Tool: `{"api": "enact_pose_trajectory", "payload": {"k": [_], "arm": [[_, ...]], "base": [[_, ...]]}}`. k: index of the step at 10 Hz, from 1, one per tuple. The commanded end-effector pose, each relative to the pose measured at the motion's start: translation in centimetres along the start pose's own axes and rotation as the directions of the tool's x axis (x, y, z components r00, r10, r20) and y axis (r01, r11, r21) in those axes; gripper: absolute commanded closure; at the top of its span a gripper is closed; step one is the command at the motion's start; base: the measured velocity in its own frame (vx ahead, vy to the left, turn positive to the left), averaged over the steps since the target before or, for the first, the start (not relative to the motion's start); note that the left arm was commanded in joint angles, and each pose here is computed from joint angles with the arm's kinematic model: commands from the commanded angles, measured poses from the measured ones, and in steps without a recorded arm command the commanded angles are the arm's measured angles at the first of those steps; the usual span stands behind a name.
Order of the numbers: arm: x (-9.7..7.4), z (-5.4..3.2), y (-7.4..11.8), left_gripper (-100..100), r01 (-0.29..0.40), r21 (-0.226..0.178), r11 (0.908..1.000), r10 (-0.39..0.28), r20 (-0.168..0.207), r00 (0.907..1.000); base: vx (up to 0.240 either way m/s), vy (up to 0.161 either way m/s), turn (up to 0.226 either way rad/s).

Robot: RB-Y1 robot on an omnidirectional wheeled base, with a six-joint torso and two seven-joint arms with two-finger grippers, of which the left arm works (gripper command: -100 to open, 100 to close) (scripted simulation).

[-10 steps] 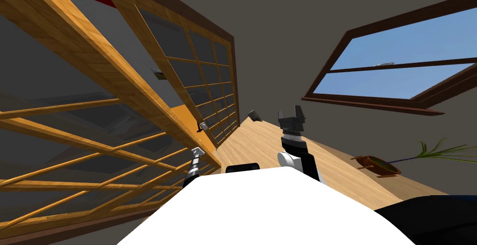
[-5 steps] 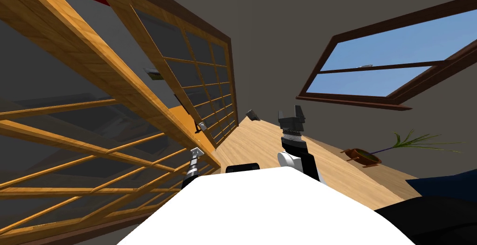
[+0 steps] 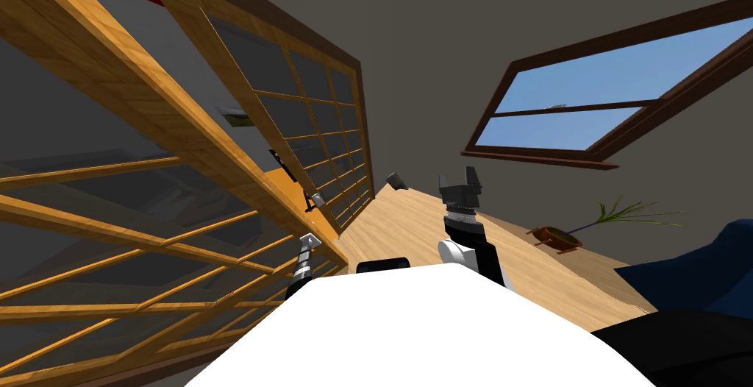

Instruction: Pull the door open

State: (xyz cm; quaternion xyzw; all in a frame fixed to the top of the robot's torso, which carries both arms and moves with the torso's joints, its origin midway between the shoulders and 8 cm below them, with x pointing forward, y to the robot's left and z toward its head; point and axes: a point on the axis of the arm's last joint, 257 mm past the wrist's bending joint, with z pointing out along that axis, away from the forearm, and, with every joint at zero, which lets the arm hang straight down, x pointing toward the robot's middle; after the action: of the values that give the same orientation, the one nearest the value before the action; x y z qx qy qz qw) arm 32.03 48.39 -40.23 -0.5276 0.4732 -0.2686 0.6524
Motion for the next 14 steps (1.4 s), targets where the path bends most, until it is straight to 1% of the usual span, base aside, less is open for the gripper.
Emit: {"api": "enact_pose_trajectory", "payload": {"k": [1,2,3,4,5,6,7,8,9,10,11,12,13,14], "arm": [[-0.8,-0.20,0.5,100,0.050,-0.009,0.9987,-0.050,0.014,0.9987],[-0.8,-0.20,0.5,100,0.054,-0.008,0.9985,-0.054,0.014,0.9984],[-1.2,-0.22,0.6,100,0.099,-0.010,0.9950,-0.099,0.023,0.9948],[-1.5,-0.25,0.7,100,0.129,-0.011,0.9916,-0.128,0.032,0.9912],[-1.5,-0.25,0.7,100,0.146,-0.010,0.9892,-0.146,0.032,0.9888],[-1.9,-0.28,0.8,100,0.185,-0.010,0.9827,-0.184,0.041,0.9820],[-1.9,-0.28,0.8,100,0.192,-0.010,0.9813,-0.192,0.041,0.9806],[-2.3,-0.32,1.0,100,0.232,-0.009,0.9726,-0.232,0.051,0.9715],[-2.3,-0.32,1.0,100,0.237,-0.008,0.9714,-0.237,0.051,0.9703],[-2.6,-0.35,1.1,100,0.279,-0.007,0.9603,-0.278,0.060,0.9587],[-3.0,-0.39,1.2,100,0.309,-0.005,0.9512,-0.307,0.069,0.9491],[-3.0,-0.39,1.2,100,0.326,-0.003,0.9454,-0.325,0.069,0.9432],[-3.3,-0.43,1.3,100,0.361,0.000,0.9325,-0.360,0.078,0.9296],[-3.3,-0.43,1.3,100,0.369,0.000,0.9294,-0.368,0.078,0.9265]], "base": [[-0.047,0.002,-0.087],[-0.040,-0.004,-0.051],[-0.043,-0.001,-0.083],[-0.058,0.005,-0.149],[-0.051,0.010,-0.057],[-0.058,0.002,-0.091],[-0.043,0.000,-0.049],[-0.047,-0.001,-0.091],[-0.038,0.004,-0.046],[-0.044,0.001,-0.095],[-0.072,0.001,-0.139],[-0.049,0.002,-0.058],[-0.044,0.000,-0.075],[-0.038,-0.001,-0.053]]}}
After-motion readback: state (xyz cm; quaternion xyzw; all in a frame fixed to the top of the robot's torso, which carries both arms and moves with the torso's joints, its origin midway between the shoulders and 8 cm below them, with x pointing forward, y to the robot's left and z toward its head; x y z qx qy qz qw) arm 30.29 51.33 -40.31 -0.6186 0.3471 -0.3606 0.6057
